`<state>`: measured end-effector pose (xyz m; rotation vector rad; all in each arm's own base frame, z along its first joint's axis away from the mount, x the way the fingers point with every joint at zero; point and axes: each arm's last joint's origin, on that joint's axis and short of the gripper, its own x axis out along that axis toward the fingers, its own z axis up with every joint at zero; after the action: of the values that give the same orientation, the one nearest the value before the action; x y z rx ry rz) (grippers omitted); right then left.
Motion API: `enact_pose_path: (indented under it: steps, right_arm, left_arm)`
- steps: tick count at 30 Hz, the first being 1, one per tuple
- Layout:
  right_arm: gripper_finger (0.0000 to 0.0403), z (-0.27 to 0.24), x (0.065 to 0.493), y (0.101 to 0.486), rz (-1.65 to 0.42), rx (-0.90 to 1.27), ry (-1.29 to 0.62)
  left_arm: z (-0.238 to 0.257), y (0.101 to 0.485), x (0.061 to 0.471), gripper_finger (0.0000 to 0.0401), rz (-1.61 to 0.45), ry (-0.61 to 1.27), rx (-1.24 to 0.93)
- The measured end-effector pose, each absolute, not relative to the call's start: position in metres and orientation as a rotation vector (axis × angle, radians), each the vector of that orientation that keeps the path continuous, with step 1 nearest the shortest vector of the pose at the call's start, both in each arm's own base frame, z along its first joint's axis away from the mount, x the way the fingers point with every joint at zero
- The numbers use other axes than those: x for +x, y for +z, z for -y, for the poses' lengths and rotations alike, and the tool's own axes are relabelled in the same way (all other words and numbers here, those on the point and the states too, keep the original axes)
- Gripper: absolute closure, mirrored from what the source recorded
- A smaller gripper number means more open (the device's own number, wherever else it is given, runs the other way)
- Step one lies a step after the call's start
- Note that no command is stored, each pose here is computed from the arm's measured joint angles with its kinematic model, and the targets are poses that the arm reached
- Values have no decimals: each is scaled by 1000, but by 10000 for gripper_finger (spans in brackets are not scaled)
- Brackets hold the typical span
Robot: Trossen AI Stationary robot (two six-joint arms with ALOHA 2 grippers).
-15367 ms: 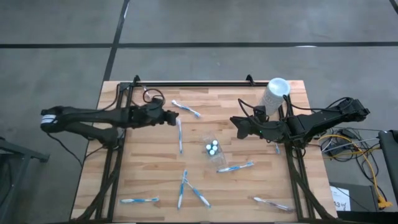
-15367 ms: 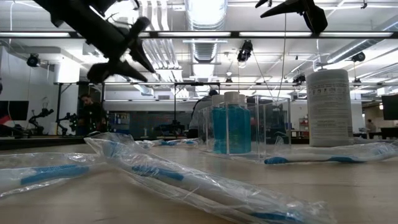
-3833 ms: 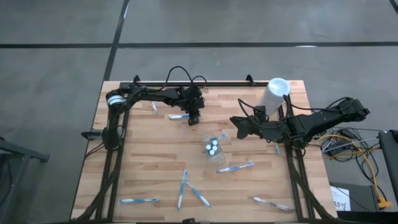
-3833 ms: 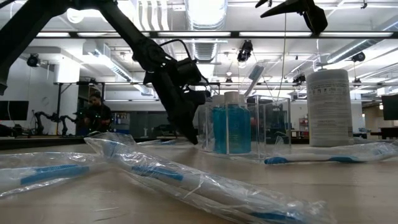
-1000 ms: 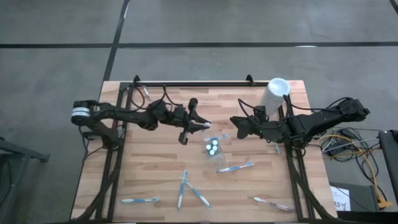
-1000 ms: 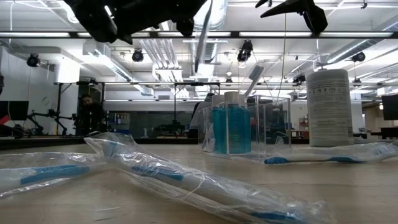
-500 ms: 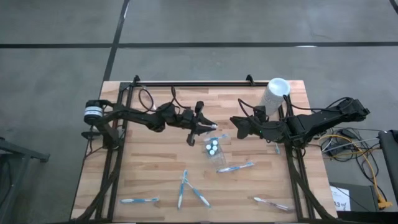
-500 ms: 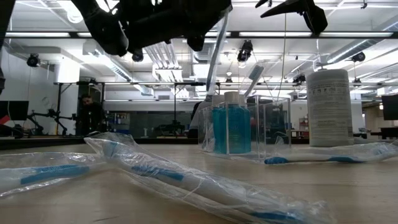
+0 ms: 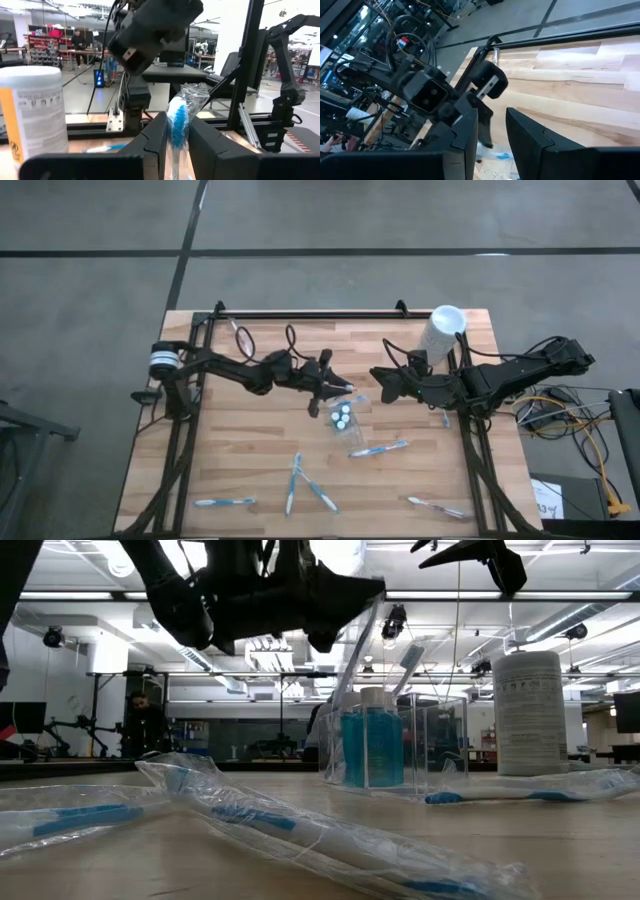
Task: Pick & Place toothbrushing station
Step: Put the blue toothbrush into the left section of the transparent organizer
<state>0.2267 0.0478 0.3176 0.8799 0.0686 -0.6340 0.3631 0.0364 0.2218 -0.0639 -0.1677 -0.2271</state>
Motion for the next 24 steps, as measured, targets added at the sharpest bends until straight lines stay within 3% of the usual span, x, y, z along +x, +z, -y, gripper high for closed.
enact_pose_path:
  steps: [24]
  right_arm:
    - [305,-48,227,318,-69,878,-634]
  left_arm:
    - [-42,190,368,339,-49,-98,-145]
